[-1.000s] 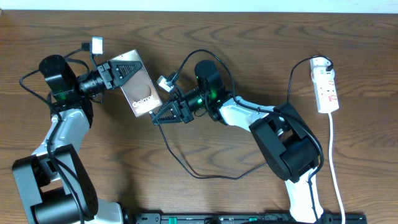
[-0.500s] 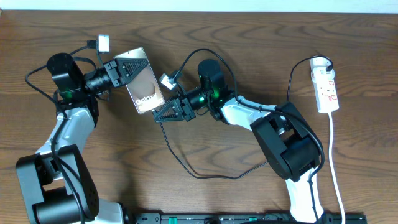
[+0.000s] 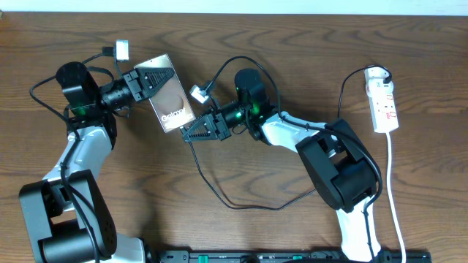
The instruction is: Plug charger to phone and switch on socket
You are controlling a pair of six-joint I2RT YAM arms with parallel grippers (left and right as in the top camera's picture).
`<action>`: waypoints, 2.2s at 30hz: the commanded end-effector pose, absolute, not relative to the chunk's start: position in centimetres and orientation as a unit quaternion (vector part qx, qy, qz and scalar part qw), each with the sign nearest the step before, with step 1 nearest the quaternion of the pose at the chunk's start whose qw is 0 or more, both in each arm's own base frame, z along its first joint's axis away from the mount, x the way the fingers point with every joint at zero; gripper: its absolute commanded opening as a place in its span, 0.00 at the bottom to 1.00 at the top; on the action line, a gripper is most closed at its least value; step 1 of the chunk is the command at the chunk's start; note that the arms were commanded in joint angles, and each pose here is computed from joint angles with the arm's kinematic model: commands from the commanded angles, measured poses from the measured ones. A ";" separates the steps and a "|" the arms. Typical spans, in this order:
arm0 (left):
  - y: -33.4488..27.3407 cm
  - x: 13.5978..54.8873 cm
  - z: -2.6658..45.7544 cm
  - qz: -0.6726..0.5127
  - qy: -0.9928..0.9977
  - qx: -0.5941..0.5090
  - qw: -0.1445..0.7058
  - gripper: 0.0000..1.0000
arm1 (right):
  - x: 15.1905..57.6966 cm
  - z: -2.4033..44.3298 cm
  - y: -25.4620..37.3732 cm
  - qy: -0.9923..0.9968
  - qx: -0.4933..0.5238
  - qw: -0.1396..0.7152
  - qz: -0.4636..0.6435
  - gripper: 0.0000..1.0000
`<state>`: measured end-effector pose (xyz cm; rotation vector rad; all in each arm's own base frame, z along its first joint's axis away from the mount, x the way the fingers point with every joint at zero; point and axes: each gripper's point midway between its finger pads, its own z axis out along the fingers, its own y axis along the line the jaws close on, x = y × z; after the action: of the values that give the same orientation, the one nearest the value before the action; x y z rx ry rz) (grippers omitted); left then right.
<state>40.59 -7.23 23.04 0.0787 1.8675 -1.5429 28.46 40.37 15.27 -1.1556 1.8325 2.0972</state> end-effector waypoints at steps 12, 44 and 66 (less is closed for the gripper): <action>-8.9 39.3 23.7 -0.611 0.714 0.071 0.334 0.08 | 32.8 15.7 39.2 0.636 -0.340 0.126 0.681 0.01; -9.7 39.5 23.7 -0.609 0.716 0.071 0.335 0.07 | 33.8 16.0 39.2 0.644 -0.320 0.141 0.680 0.09; -6.6 41.7 22.2 -0.573 0.736 -0.014 0.360 0.07 | 33.2 16.1 38.8 0.635 -0.334 0.127 0.685 0.99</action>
<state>40.91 -8.36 22.40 0.0523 1.8936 -1.5389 32.78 39.04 15.24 -0.9540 1.8777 2.0015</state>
